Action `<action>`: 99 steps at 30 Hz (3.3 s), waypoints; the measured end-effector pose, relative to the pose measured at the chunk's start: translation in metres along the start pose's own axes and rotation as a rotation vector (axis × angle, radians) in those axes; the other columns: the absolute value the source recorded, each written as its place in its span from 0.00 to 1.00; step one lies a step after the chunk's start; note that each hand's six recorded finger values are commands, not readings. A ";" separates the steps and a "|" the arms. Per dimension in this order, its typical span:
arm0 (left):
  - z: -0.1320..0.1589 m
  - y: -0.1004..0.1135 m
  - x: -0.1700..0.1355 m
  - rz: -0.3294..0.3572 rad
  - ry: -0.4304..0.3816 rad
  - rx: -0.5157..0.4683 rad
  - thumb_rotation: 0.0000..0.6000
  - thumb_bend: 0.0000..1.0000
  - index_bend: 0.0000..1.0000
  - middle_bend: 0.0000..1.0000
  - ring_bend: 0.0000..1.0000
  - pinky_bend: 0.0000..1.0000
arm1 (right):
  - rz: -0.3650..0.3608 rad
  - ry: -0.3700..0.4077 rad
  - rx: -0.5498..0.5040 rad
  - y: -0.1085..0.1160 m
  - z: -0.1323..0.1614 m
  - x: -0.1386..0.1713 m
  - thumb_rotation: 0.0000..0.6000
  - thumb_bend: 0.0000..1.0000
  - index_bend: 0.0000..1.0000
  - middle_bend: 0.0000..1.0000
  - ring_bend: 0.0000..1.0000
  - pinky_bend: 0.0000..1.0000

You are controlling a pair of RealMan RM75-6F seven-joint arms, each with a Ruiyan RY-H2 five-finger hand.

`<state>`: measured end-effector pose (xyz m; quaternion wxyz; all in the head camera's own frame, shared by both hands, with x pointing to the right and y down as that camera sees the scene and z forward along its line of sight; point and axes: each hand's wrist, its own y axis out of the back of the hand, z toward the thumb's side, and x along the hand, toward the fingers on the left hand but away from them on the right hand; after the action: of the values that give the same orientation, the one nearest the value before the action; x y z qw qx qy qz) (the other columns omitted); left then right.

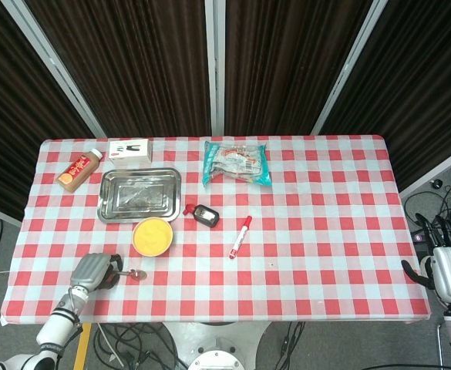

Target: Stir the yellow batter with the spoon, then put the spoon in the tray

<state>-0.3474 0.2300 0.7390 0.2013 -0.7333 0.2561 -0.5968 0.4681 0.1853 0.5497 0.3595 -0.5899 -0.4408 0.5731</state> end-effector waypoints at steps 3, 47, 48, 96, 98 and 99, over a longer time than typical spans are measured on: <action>0.000 0.001 0.001 0.005 0.000 -0.001 1.00 0.41 0.60 0.96 0.99 1.00 | -0.001 0.001 0.000 0.000 0.000 0.000 1.00 0.19 0.00 0.20 0.00 0.02; 0.041 0.106 0.072 0.045 -0.033 0.177 1.00 0.39 0.56 0.96 0.99 1.00 | -0.008 -0.003 -0.007 0.004 -0.003 0.003 1.00 0.19 0.00 0.20 0.00 0.03; 0.042 0.105 0.072 0.039 -0.034 0.178 1.00 0.39 0.54 0.96 0.99 1.00 | -0.007 -0.003 -0.007 0.004 -0.003 0.003 1.00 0.19 0.00 0.20 0.00 0.03; 0.047 0.101 0.077 0.039 -0.027 0.186 1.00 0.34 0.58 0.96 1.00 1.00 | -0.004 -0.018 -0.005 0.003 -0.006 0.003 1.00 0.19 0.00 0.20 0.00 0.04; 0.047 0.101 0.077 0.038 -0.027 0.184 1.00 0.35 0.58 0.96 1.00 1.00 | -0.003 -0.020 -0.005 0.003 -0.007 0.003 1.00 0.19 0.00 0.20 0.00 0.04; 0.047 0.101 0.077 0.037 -0.027 0.183 1.00 0.36 0.58 0.96 1.00 1.00 | -0.003 -0.021 -0.005 0.003 -0.007 0.003 1.00 0.19 0.00 0.20 0.00 0.04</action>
<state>-0.3026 0.1024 0.7281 0.2820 -0.7150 0.2112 -0.6039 0.4756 0.1880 0.5462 0.3542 -0.5840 -0.4471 0.5776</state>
